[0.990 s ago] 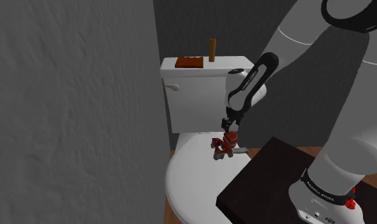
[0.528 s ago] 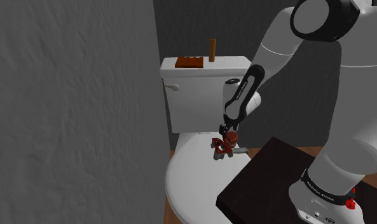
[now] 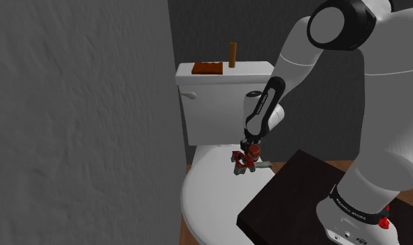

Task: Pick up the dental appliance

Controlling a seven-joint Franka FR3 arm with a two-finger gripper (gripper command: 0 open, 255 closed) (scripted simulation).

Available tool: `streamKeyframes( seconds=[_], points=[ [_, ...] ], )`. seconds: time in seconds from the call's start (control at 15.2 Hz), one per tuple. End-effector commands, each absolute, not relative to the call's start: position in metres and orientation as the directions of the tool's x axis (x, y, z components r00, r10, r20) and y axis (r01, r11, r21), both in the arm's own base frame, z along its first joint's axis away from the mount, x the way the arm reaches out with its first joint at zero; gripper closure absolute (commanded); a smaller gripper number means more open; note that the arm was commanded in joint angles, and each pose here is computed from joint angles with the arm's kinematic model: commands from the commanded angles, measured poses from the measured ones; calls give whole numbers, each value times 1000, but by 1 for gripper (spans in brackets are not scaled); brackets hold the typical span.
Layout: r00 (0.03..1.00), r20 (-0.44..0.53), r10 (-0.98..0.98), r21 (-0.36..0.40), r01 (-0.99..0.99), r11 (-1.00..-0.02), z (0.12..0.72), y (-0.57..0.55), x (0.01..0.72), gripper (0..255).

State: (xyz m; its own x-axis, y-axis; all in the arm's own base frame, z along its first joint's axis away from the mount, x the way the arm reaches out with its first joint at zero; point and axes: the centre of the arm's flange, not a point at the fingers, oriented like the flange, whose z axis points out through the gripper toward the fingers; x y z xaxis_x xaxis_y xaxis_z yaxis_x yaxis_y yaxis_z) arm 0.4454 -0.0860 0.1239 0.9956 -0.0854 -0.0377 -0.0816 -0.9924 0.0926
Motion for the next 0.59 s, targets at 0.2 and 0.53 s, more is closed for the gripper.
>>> streamKeyframes(
  seconds=[0.2, 0.53],
  points=[
    [996, -39, -86, 93, -82, -992, 123, -86, 445, 255],
    [996, -39, -86, 93, -82, -992, 133, -86, 445, 255]
  ],
)
